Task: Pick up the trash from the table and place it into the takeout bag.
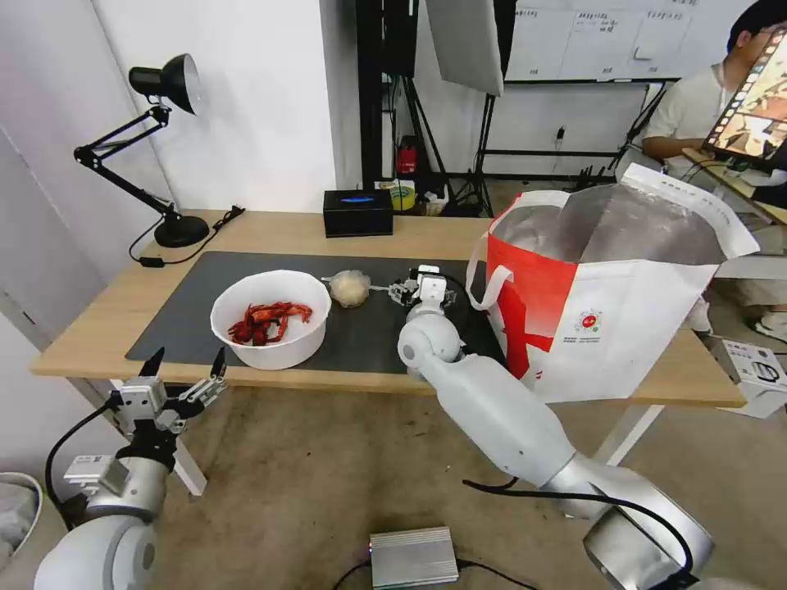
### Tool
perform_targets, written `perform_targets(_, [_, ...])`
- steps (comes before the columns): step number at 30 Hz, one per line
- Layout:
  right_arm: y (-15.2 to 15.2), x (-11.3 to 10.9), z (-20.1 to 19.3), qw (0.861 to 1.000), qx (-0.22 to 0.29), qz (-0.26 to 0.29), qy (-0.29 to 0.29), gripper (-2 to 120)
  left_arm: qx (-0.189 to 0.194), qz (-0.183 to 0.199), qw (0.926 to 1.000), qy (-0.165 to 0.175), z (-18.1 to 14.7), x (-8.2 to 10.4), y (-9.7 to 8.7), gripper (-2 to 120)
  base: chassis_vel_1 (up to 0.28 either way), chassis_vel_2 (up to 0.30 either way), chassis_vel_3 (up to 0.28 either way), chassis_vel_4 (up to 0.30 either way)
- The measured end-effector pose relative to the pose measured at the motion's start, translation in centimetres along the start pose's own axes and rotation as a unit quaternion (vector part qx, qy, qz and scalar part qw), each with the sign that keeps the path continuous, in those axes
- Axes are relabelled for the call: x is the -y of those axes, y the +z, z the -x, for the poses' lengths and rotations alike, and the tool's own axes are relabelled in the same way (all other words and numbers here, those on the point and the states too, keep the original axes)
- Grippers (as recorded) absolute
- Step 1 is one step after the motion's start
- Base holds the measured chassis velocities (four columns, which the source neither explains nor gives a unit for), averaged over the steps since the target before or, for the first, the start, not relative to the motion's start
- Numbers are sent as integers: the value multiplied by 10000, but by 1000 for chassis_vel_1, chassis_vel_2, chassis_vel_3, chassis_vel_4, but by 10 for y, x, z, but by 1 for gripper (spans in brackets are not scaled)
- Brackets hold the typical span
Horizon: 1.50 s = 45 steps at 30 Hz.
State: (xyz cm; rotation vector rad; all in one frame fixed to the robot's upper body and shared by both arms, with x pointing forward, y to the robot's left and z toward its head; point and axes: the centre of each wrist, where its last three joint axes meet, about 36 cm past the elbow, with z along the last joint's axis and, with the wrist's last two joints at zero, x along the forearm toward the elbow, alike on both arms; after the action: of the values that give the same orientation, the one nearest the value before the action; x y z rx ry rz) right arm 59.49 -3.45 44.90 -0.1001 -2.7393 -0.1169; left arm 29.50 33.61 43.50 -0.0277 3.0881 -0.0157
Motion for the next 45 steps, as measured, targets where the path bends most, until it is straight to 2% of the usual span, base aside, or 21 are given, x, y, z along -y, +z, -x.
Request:
perform_targets(10, [2, -8, 9, 9996, -285, 20, 82, 97, -10, -37, 10000, -45, 1, -4, 8, 100, 0, 0, 0, 0])
perform_targets(17, [3, -5, 9, 9992, -363, 112, 154, 76, -31, -51, 10000, -38, 3, -5, 11, 100, 0, 0, 0, 0])
perform_targets(19, [3, -3, 9, 9991, -379, 119, 160, 65, -25, -65, 10000, -27, 4, -4, 13, 100, 0, 0, 0, 0])
perform_targets(20, [3, -3, 9, 9991, -379, 119, 160, 65, -25, -65, 10000, -27, 4, -4, 13, 100, 0, 0, 0, 0])
perform_targets(24, [4, 0, 10, 9990, -392, 126, 196, 46, 22, -59, 10000, 15, 7, -1, 13, 100, 0, 0, 0, 0])
perform_targets(25, [4, 0, 10, 9990, -392, 126, 196, 46, 22, -59, 10000, 15, 7, -1, 13, 100, 0, 0, 0, 0])
perform_targets(29, [6, 3, 10, 9989, -400, 141, 217, 30, 13, -52, 10000, 29, 7, -1, 14, 100, 0, 0, 0, 0])
perform_targets(30, [6, 3, 10, 9989, -400, 141, 217, 30, 13, -52, 10000, 29, 7, -1, 14, 100, 0, 0, 0, 0])
perform_targets(33, [8, 4, 9, 9990, -381, 156, 195, 15, 2, -57, 10000, 32, 6, -1, 14, 100, 0, 0, 0, 0])
perform_targets(34, [8, 4, 9, 9990, -381, 156, 195, 15, 2, -57, 10000, 32, 6, -1, 14, 100, 0, 0, 0, 0])
perform_targets(37, [11, 2, 8, 9994, -306, 142, 109, 2, 1, -69, 10000, 23, 6, 0, 15, 100, 0, 0, 0, 0])
perform_targets(45, [22, 10, 2, 10000, 65, -58, -28, 0, 0, -94, 10000, 1, 4, 1, 15, 100, 0, 0, 0, 0])
